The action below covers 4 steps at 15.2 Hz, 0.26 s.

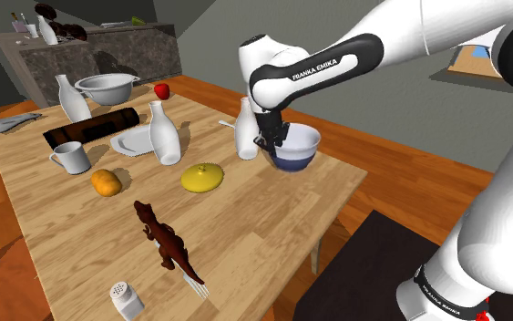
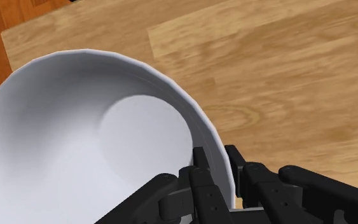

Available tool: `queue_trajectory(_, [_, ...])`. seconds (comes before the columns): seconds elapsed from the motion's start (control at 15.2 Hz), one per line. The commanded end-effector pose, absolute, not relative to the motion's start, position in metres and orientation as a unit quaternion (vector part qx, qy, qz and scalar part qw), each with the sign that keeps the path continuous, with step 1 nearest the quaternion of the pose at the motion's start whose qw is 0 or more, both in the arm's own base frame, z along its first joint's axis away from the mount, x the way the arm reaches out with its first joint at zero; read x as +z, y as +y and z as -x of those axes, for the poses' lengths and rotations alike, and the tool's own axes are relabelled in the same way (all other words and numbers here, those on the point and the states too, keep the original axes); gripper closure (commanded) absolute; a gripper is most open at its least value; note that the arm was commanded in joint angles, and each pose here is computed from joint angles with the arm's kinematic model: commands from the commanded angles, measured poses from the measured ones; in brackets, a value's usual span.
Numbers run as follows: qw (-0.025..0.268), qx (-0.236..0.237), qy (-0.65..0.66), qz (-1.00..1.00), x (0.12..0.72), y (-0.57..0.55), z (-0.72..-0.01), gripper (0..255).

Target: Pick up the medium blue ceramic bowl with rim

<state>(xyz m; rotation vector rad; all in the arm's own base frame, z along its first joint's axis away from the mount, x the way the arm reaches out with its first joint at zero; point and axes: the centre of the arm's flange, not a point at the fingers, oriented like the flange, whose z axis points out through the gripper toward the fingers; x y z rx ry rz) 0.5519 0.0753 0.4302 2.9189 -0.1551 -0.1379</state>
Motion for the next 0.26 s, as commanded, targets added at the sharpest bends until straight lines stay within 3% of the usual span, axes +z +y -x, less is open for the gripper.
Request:
queue_trajectory(0.0, [0.108, -0.047, -0.053, -0.992, 0.442, 0.0753, -0.5519, 255])
queue_trajectory(0.2, [0.108, -0.047, -0.053, -0.992, 0.4481, 0.0753, -0.5519, 255])
